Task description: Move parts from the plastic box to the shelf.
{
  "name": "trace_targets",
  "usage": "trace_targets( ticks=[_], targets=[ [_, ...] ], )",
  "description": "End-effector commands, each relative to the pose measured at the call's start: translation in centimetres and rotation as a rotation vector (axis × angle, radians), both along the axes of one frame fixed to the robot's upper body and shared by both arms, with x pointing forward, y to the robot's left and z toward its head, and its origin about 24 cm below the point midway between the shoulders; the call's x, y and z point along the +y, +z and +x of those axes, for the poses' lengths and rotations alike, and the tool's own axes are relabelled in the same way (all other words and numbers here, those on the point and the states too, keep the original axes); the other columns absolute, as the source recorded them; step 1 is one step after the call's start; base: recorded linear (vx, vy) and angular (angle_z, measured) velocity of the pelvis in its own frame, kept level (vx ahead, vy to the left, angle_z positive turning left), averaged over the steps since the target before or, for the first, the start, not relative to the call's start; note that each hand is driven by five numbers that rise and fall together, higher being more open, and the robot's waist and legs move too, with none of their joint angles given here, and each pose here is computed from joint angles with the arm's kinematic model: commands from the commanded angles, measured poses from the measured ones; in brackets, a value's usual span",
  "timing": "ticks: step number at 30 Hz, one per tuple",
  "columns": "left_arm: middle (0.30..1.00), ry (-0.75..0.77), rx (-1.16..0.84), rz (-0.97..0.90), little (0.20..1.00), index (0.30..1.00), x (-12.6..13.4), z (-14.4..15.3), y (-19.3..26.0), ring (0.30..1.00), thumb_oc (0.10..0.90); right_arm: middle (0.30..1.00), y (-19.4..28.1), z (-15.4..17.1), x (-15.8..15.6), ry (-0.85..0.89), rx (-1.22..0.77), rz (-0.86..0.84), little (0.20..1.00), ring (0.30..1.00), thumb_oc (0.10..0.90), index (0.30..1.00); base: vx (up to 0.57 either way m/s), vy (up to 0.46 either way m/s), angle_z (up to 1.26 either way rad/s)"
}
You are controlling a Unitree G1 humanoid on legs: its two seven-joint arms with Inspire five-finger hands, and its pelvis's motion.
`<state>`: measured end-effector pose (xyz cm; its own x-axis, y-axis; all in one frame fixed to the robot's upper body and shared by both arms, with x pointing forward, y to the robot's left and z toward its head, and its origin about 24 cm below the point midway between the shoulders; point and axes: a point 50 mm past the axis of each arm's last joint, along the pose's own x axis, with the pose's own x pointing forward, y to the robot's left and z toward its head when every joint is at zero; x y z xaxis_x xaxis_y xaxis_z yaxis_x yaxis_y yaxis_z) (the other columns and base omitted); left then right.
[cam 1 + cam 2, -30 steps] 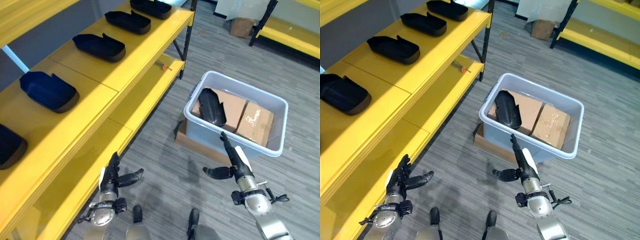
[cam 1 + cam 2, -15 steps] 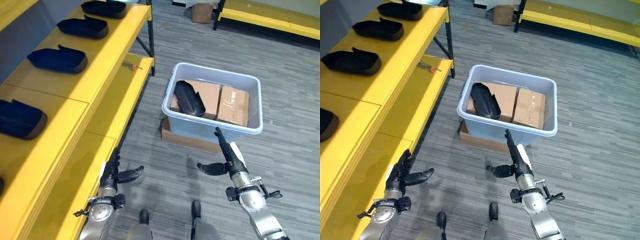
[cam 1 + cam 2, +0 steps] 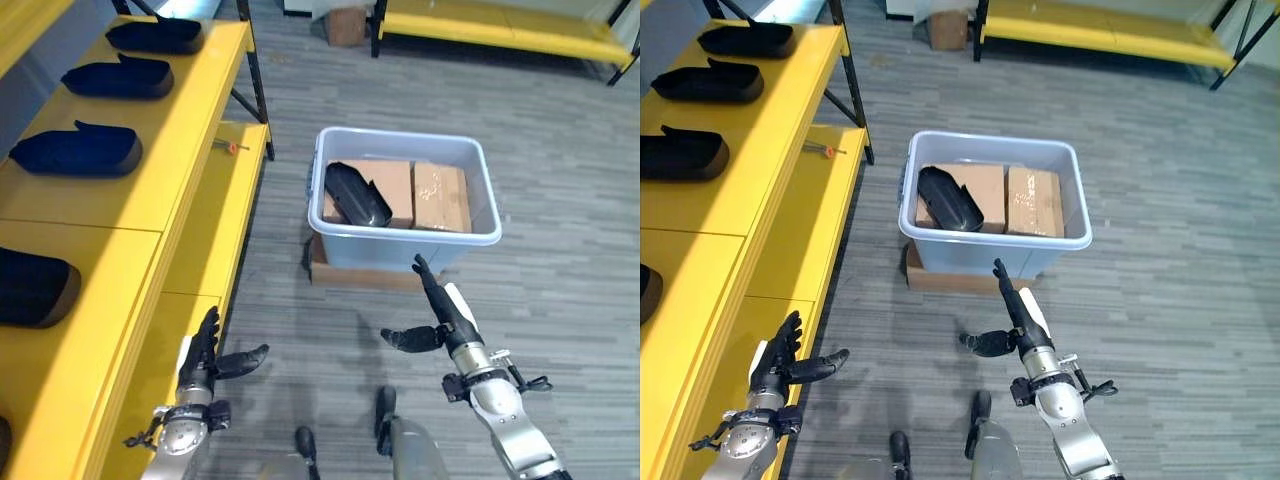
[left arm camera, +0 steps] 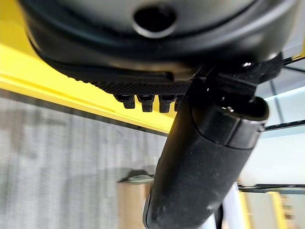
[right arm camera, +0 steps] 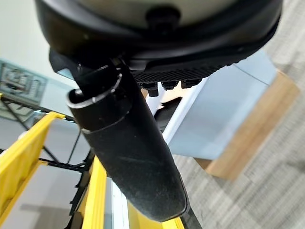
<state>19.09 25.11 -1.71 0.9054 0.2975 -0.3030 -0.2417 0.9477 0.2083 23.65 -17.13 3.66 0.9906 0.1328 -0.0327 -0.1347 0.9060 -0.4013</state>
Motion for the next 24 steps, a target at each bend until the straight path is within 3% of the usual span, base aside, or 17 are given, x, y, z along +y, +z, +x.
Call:
trace_targets(
  ticks=[1, 10, 16, 24],
  targets=[
    [1.000, -0.054, -0.247, 0.045, 1.000, 1.000, -0.2, 1.7, 4.6, 1.000, 0.900, 1.000, 5.1, 1.6, -0.1, 0.020, -0.266, -0.028, 1.000, 1.000, 0.900, 1.000, 0.31, -0.090, 0.03],
    [1.000, -0.087, -0.267, -0.018, 1.000, 1.000, -1.9, 2.8, 4.8, 1.000, 0.900, 1.000, 5.1, 1.2, -2.2, -0.065, -0.260, -0.032, 1.000, 1.000, 0.900, 1.000, 0.52, -0.278, 0.56],
    [1.000, -0.076, -0.218, -0.014, 1.000, 1.000, -1.2, 1.5, 4.0, 1.000, 0.900, 1.000, 4.6, 0.7, -2.6, -0.049, -0.230, -0.047, 1.000, 1.000, 0.900, 1.000, 0.17, -0.144, -0.27],
    [1.000, -0.064, -0.209, 0.015, 1.000, 1.000, -0.5, 1.2, 4.2, 1.000, 0.900, 1.000, 4.8, 0.7, -3.4, -0.115, -0.248, -0.053, 1.000, 1.000, 0.900, 1.000, 0.16, 0.181, -0.02]
  ],
)
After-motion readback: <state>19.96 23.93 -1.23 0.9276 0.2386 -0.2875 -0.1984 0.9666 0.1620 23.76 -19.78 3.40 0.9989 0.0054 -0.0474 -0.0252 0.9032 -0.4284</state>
